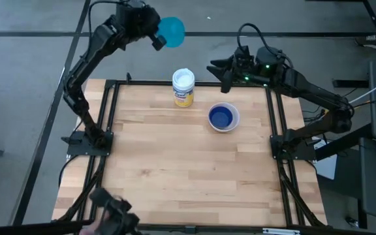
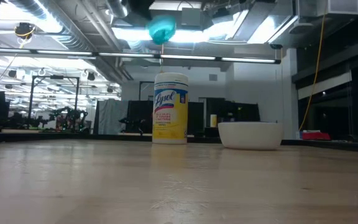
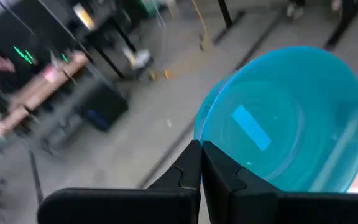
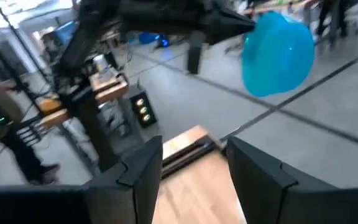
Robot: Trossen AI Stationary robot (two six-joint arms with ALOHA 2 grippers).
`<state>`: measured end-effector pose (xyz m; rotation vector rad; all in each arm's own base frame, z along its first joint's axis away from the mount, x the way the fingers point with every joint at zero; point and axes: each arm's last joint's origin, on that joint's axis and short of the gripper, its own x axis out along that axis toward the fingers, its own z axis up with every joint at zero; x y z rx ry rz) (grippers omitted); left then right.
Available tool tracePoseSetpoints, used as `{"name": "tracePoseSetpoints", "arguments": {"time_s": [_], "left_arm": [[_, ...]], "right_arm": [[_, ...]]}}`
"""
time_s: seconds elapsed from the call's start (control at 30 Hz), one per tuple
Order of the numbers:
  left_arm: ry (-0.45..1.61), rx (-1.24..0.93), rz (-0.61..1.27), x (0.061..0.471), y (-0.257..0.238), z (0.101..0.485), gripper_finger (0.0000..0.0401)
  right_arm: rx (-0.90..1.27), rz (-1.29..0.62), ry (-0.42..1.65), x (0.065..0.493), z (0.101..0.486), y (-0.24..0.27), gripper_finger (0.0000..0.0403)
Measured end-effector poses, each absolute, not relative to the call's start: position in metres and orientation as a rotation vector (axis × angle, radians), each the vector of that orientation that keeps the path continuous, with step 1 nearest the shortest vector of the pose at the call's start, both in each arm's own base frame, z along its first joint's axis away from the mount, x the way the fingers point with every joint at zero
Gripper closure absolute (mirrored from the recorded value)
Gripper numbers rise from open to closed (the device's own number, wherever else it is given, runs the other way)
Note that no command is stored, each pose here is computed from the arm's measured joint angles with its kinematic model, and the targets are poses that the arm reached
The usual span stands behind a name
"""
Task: Nest bowls inside each other
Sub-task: Stack the light blue bowl on the blue bowl
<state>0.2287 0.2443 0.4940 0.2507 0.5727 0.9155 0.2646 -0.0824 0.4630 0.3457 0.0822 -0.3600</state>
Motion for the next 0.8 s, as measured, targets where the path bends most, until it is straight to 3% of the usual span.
{"name": "tracePoseSetpoints", "arguments": {"time_s": [0.43,0.8], "left_arm": [[0.383,0.462,0.942,0.28,0.174,0.527,0.04],[0.405,0.515,0.932,0.292,0.151,0.527,0.04]], "right_arm": [[0.203,-0.498,0.025,0.311,0.474,-0.1,0.0194],[0.133,-0.671,0.075,0.32,0.481,-0.096,0.0195]]}}
